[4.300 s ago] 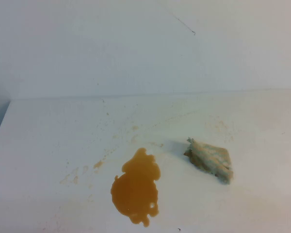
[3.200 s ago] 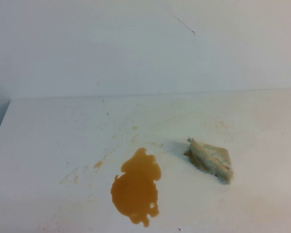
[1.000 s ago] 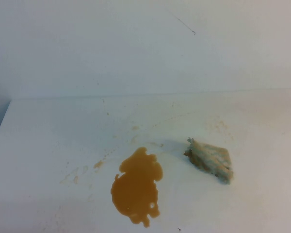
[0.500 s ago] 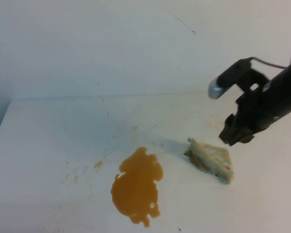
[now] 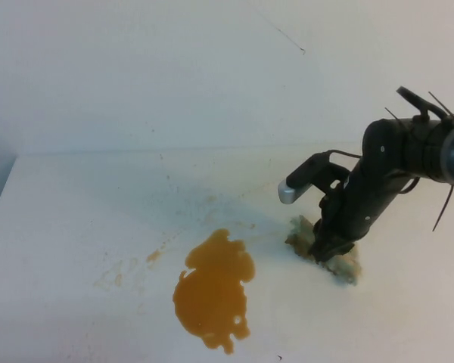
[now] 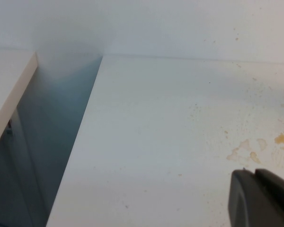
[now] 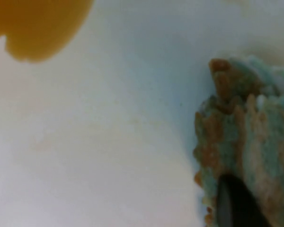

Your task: Wipe the table

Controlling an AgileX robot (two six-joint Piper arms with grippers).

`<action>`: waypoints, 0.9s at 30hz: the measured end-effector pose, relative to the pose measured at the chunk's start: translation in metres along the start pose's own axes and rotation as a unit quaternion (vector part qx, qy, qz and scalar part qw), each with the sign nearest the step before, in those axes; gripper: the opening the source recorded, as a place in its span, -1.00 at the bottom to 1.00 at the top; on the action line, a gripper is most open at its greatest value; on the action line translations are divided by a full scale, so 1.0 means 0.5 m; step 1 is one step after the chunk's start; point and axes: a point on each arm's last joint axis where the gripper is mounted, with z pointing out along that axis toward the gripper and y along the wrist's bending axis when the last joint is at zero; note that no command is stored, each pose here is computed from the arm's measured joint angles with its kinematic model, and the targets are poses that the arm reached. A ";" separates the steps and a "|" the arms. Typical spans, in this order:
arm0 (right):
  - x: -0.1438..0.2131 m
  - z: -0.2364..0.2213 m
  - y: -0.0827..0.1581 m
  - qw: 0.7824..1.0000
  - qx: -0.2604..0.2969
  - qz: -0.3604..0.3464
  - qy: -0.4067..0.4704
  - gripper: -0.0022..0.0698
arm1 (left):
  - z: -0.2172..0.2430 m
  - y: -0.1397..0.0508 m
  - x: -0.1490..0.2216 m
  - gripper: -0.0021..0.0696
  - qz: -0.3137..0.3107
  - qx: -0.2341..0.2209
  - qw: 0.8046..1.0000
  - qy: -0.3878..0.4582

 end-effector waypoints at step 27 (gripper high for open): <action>-0.111 -0.082 0.240 0.923 -0.346 -0.143 -0.089 -0.84 | 0.000 0.000 0.000 -0.94 0.000 0.000 1.000 0.000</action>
